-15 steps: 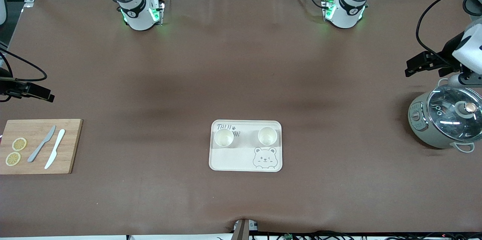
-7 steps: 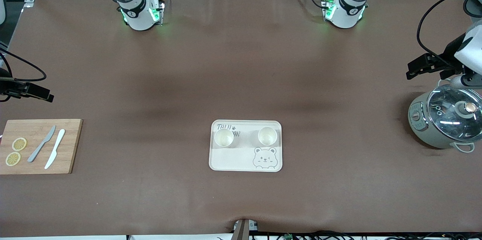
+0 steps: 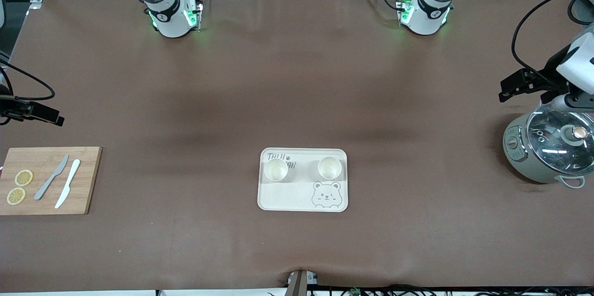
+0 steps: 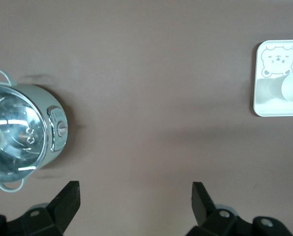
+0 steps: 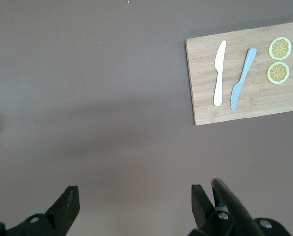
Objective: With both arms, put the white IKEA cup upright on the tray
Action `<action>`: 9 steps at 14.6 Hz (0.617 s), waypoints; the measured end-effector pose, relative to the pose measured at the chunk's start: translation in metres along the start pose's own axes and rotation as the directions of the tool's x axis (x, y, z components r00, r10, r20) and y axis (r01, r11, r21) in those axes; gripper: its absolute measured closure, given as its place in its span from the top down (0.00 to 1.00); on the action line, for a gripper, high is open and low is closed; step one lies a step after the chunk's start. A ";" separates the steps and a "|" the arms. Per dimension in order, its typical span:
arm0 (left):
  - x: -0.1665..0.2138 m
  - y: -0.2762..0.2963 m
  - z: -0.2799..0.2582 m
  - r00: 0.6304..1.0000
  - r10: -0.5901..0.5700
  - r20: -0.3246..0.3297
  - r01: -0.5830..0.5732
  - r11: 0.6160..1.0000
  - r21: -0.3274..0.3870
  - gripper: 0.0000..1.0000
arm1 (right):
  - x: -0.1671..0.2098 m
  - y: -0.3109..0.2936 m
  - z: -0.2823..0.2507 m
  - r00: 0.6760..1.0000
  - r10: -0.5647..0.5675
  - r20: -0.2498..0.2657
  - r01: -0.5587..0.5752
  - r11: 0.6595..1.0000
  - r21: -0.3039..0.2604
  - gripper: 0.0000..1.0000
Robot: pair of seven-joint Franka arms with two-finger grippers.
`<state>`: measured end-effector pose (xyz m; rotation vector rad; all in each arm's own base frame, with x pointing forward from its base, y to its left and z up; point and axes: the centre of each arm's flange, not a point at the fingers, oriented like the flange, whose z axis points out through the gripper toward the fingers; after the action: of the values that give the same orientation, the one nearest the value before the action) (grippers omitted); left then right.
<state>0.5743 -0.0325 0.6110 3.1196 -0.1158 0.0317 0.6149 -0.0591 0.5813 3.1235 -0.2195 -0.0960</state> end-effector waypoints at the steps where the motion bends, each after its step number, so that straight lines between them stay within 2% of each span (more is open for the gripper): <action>1: 0.001 -0.001 -0.002 1.000 0.011 -0.010 -0.011 1.000 0.000 1.00 | 0.000 0.000 0.000 1.000 0.000 0.000 0.000 1.000 0.000 1.00; 5: 0.003 0.000 -0.014 0.998 0.012 -0.064 -0.013 1.000 -0.004 1.00 | 0.000 0.000 -0.001 1.000 0.001 -0.002 -0.001 1.000 0.000 1.00; 9: 0.003 0.003 -0.022 0.997 0.008 -0.082 -0.009 1.000 -0.014 1.00 | -0.001 0.002 -0.007 1.000 0.004 -0.018 -0.004 1.000 0.000 1.00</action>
<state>0.5771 -0.0353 0.6333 3.0982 -0.1278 0.1578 0.6144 -0.0606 0.5887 3.1226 -0.2249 -0.0685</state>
